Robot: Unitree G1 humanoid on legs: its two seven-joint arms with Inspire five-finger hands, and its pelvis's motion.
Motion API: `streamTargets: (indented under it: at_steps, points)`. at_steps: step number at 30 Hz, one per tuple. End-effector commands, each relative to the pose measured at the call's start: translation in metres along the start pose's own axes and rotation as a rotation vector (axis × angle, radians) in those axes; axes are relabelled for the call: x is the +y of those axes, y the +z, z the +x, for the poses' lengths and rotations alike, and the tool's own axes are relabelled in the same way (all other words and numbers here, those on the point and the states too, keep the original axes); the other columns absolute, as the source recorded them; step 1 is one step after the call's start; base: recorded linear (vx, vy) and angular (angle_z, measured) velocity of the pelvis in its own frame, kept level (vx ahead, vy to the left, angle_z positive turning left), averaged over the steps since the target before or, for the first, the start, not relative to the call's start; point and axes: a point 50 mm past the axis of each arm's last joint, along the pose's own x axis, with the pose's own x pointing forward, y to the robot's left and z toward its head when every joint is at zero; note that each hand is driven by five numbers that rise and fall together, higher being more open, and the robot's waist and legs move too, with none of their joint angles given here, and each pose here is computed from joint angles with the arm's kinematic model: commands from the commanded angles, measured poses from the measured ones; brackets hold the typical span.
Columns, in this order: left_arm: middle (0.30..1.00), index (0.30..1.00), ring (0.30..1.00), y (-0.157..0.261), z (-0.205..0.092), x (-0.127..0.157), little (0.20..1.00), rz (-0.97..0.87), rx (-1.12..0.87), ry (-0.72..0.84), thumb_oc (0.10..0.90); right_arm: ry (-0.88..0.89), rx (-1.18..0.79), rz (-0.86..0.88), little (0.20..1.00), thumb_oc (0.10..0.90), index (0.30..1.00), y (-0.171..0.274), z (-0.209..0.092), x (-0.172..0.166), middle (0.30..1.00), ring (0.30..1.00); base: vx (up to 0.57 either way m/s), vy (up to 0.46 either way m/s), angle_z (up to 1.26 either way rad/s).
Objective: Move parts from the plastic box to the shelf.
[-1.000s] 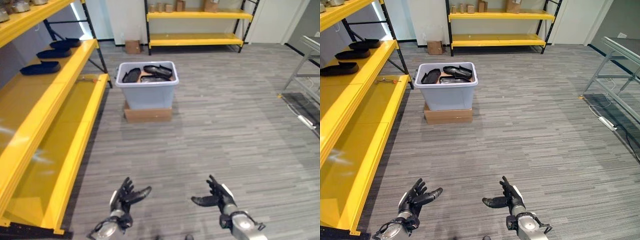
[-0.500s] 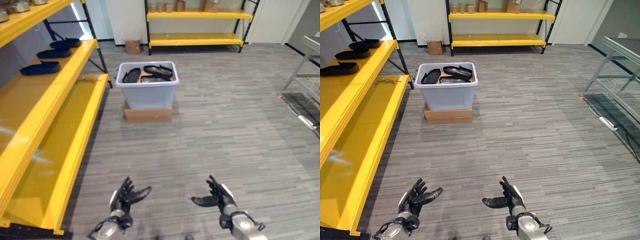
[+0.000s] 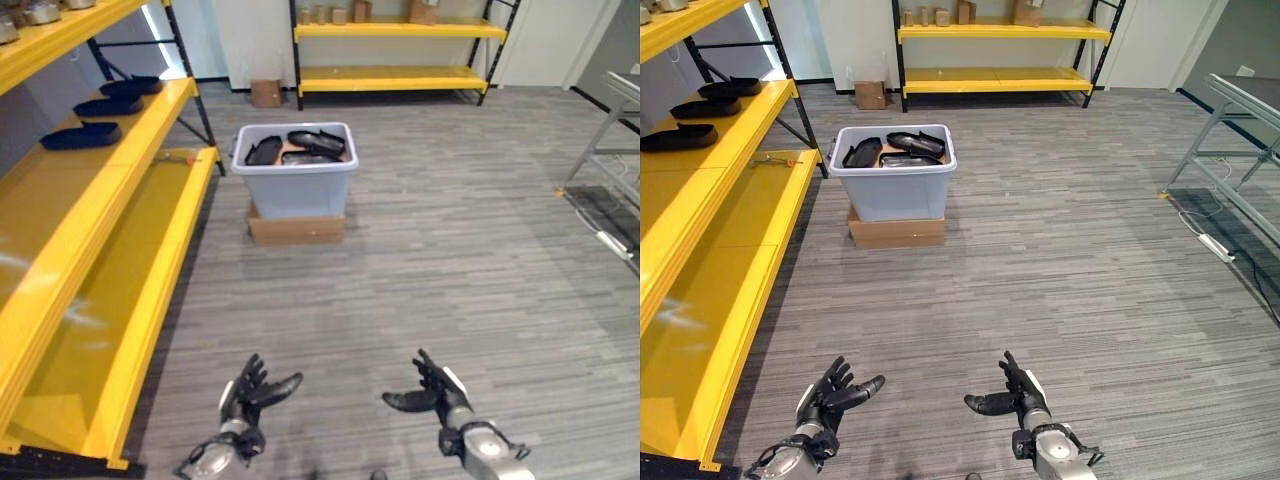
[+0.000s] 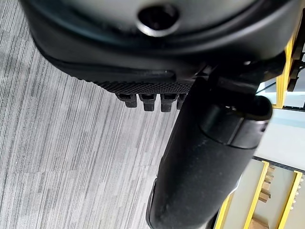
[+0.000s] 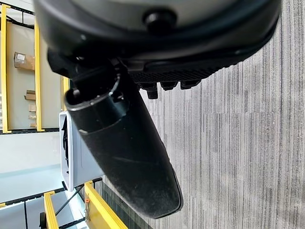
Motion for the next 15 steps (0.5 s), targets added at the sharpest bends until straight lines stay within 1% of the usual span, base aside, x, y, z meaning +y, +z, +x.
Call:
streamTargets:
  at_steps: [1,11,15]
  points:
    - [1.0,1.0,1.0,0.045,0.017,-0.014,1.0,0.04,-0.194,-0.069,0.9,0.041,-0.232,0.008,1.0,0.9,1.0,0.055,0.013,0.005,1.0,1.0,0.02,0.103,0.02]
    - [1.0,1.0,1.0,0.057,0.019,-0.015,1.0,0.091,-0.23,-0.086,0.9,0.045,-0.219,0.017,1.0,0.9,1.0,0.051,0.013,0.007,1.0,1.0,0.0,0.136,0.01]
    - [1.0,1.0,1.0,0.057,0.02,-0.015,1.0,0.108,-0.227,-0.09,0.9,0.045,-0.229,0.033,1.0,0.9,1.0,0.053,0.013,0.007,1.0,1.0,0.11,0.083,0.04]
